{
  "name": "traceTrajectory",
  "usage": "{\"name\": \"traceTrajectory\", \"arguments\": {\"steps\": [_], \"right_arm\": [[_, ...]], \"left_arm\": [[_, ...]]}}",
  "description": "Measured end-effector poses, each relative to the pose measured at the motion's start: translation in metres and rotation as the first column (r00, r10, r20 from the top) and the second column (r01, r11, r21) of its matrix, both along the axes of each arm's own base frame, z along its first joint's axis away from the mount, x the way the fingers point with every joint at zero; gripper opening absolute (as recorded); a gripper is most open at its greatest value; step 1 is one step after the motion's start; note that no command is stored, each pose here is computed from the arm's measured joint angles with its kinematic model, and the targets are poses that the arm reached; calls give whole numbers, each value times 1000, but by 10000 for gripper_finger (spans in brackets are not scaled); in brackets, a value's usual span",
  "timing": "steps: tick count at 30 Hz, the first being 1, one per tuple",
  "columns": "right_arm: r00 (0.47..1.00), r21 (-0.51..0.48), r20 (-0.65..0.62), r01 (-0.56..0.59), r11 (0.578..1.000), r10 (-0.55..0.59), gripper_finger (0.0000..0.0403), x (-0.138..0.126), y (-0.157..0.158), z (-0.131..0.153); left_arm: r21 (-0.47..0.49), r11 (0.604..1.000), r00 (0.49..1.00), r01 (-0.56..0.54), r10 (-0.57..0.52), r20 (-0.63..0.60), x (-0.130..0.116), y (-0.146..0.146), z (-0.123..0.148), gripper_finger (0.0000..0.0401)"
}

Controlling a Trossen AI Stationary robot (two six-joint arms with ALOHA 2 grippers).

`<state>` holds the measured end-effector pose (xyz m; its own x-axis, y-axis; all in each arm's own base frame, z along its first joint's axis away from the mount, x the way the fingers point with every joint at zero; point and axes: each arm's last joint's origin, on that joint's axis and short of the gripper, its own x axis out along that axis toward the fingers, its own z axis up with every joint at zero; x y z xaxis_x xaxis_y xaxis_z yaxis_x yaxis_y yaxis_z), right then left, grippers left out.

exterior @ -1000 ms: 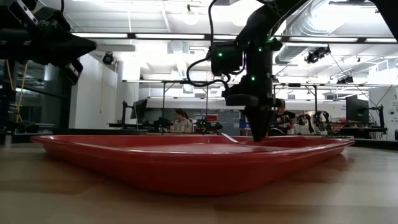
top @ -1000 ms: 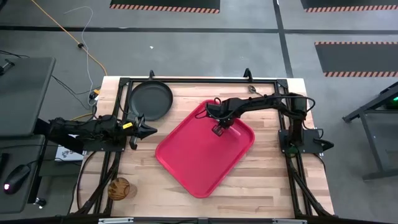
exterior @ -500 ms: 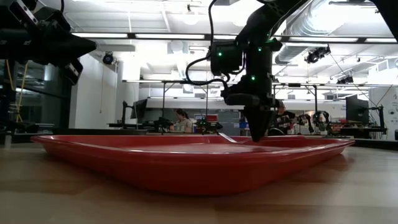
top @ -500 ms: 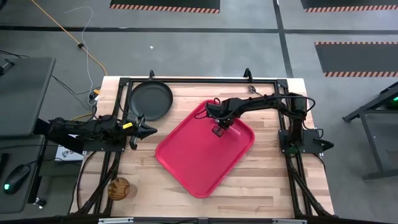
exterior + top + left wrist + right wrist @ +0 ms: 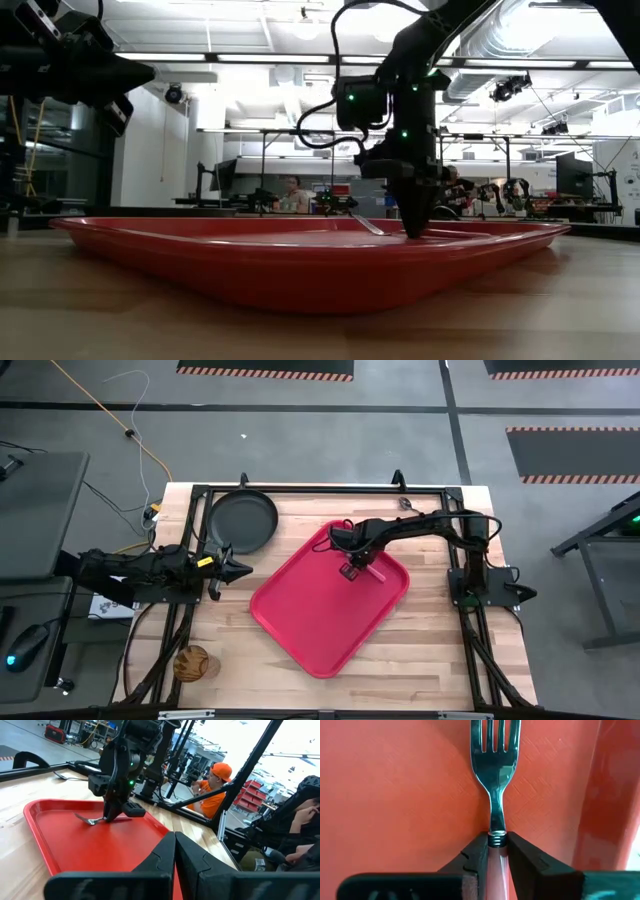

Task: Pick and place plate/cup/fork/spoon on tray
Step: Put the pink fork on the right side of the serving tray

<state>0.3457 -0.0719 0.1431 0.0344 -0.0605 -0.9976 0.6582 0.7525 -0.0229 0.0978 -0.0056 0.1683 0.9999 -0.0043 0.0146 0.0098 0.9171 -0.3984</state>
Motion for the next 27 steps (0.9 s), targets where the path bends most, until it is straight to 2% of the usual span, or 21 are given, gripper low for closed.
{"name": "traceTrajectory", "arguments": {"steps": [15, 27], "right_arm": [[1000, 10, -6, 0, 1000, 0, 78, 2, 0, 0], [997, 21, 37, -74, 997, 73, 199, 15, -4, 20]], "left_arm": [[0, 1000, 1000, 0, 0, 0, 0, 0, 0, 0], [0, 1000, 1000, 1, -1, 0, 0, 0, 0, 0]]}}
